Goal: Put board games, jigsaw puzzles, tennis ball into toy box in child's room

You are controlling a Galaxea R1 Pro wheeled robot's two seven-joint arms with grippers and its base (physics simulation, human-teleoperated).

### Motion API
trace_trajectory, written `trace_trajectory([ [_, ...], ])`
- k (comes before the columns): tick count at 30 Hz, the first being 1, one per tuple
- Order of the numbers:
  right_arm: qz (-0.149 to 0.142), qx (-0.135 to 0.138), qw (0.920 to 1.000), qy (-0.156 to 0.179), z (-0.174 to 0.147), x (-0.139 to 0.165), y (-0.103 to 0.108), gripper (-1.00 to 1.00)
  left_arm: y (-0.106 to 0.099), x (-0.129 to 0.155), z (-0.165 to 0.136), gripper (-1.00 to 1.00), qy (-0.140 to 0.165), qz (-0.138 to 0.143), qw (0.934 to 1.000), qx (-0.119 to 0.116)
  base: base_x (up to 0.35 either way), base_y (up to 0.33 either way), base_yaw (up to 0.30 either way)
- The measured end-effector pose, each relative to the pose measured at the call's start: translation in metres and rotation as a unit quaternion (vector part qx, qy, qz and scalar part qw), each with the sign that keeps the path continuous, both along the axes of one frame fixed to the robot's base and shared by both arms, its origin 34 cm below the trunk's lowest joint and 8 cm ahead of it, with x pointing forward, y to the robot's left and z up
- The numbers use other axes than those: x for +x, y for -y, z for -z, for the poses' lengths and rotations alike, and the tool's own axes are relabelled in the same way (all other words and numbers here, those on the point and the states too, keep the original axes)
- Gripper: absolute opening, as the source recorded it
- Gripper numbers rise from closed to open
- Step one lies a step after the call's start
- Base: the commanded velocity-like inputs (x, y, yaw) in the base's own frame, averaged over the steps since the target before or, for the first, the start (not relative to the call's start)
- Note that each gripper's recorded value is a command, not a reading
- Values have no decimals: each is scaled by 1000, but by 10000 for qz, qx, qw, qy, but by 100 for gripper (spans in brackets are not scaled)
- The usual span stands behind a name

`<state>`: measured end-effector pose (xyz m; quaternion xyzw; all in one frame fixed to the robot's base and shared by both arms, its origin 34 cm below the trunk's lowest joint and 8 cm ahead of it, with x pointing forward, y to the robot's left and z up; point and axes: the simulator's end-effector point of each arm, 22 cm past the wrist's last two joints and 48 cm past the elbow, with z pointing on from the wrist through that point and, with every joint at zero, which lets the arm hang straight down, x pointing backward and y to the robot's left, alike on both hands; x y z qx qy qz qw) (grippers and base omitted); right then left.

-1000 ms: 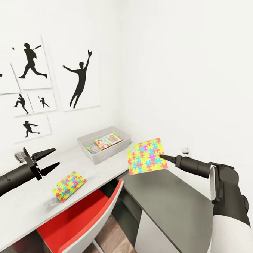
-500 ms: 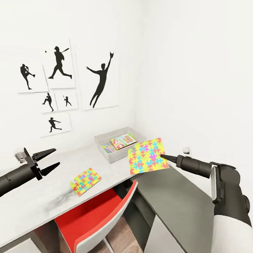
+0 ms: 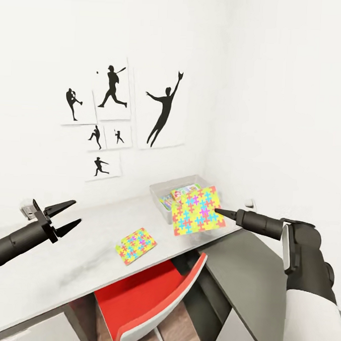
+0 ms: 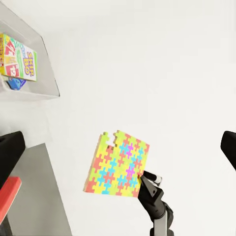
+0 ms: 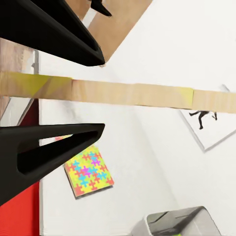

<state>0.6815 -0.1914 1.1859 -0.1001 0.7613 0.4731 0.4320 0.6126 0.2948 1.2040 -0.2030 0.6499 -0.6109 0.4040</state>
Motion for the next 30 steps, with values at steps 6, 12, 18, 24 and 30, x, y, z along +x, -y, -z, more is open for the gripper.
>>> trace_trajectory([
  [6, 17, -21, 10000, 2, 0, 0, 3, -100, -1, 0, 0, 100, -2, -11, 10000, 7, 4, 0, 298],
  [12, 8, -16, 10000, 8, -1, 0, 2, -100, -2, 0, 0, 100, -5, -36, 10000, -7, 123, 0, 298],
  [18, 6, -17, 10000, 10, -1, 0, 1, -100, -3, 1, 2, 100, -37, -62, 10000, -11, 312, 0, 298],
  [24, 7, -18, 10000, 8, 0, 0, 1, -100, -3, 2, 5, 100, -69, -65, 10000, -11, 148, 0, 298],
  [30, 7, -18, 10000, 7, 0, 0, 1, -100, -3, 2, 5, 100, -70, -62, 10000, -11, 18, 0, 295],
])
